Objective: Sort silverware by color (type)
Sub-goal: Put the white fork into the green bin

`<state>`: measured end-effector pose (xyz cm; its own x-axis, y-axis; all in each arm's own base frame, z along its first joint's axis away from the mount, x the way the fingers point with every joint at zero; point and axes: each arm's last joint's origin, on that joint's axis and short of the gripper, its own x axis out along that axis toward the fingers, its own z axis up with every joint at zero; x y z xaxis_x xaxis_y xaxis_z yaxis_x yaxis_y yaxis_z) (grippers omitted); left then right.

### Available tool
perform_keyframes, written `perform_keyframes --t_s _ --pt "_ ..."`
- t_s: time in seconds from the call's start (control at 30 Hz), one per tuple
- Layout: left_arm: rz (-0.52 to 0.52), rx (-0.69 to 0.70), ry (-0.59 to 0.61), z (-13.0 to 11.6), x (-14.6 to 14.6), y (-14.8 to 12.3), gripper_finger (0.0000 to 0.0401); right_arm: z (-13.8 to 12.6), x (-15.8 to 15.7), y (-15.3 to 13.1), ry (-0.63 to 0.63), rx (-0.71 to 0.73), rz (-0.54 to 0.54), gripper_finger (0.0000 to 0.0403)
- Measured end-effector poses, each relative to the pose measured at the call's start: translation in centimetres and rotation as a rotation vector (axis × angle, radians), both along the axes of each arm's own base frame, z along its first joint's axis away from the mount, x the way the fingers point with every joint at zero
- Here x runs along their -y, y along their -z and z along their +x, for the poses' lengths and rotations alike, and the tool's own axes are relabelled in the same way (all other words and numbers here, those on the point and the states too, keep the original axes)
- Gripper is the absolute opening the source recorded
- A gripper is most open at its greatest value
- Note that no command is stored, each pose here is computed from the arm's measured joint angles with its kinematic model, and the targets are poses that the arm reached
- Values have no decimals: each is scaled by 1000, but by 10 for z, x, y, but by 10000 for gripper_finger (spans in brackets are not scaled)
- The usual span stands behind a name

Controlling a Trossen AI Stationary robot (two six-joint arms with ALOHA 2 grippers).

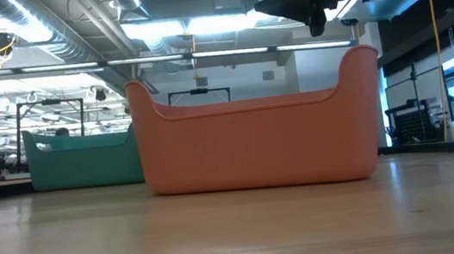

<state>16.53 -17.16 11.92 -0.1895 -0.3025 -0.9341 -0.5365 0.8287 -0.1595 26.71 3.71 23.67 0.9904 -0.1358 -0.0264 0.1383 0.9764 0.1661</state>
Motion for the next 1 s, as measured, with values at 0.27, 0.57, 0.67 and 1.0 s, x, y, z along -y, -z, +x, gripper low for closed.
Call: perform_keyframes --t_s 0.27,0.57,0.67,1.0 --pt "-6 39 20 6 -4 0 71 0 0 0 0 0 2 161" --pt "27 126 83 15 -6 -7 70 0 0 0 -1 -2 3 161" --pt "70 130 108 13 -9 -7 70 0 0 1 -1 -5 2 161" --pt "144 139 144 11 -13 -9 70 0 0 1 -3 -5 2 161"
